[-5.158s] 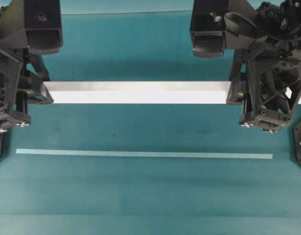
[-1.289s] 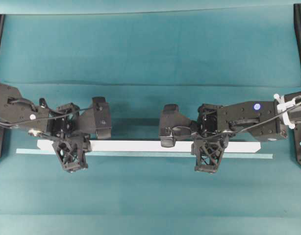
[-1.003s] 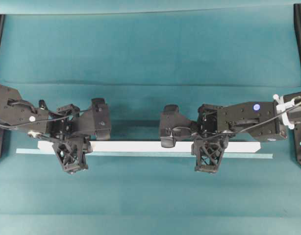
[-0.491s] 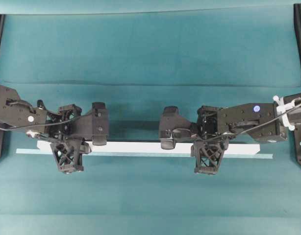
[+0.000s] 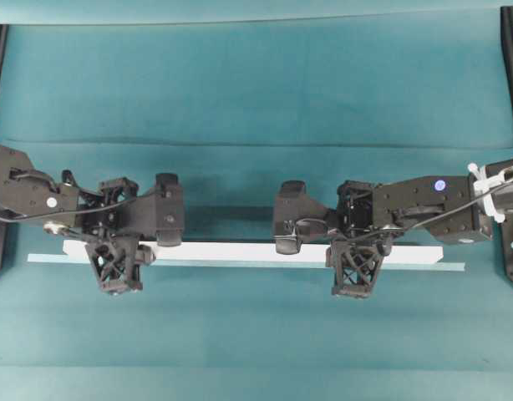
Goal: Lift a wooden board with both hands.
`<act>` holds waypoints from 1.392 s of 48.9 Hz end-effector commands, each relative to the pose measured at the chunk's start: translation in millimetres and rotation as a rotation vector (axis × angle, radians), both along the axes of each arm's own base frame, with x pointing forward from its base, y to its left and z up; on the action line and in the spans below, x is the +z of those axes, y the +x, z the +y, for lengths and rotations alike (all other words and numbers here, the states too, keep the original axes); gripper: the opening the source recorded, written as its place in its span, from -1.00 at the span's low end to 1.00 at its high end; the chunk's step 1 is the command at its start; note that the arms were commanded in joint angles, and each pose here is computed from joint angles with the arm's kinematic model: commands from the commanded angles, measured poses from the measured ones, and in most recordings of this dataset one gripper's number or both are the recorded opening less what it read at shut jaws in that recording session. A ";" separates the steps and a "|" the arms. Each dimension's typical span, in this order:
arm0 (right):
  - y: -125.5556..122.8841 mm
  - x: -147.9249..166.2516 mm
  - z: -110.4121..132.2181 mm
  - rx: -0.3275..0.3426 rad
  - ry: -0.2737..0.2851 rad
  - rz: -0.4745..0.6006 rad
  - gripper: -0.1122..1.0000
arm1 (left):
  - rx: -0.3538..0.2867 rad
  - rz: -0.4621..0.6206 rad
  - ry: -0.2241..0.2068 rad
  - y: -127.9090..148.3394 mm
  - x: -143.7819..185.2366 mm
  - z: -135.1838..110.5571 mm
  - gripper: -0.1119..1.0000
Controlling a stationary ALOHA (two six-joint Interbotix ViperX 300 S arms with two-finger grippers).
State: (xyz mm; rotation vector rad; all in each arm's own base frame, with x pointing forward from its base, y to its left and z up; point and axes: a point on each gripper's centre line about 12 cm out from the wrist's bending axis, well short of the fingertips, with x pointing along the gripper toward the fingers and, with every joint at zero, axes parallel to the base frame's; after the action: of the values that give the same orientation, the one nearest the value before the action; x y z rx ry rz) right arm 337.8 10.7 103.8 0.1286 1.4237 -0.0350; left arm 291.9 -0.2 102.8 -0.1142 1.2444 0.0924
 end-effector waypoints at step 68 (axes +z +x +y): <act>-28.0 155.1 -9.7 0.015 -0.083 -0.513 0.91 | -0.021 -0.615 0.007 -46.9 176.0 -1.5 0.96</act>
State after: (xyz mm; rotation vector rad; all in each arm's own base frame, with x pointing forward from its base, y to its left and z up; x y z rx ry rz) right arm 310.8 0.1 249.7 0.0529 0.9573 -0.0483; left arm 246.5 -1.8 269.2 -0.1115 0.6694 0.0392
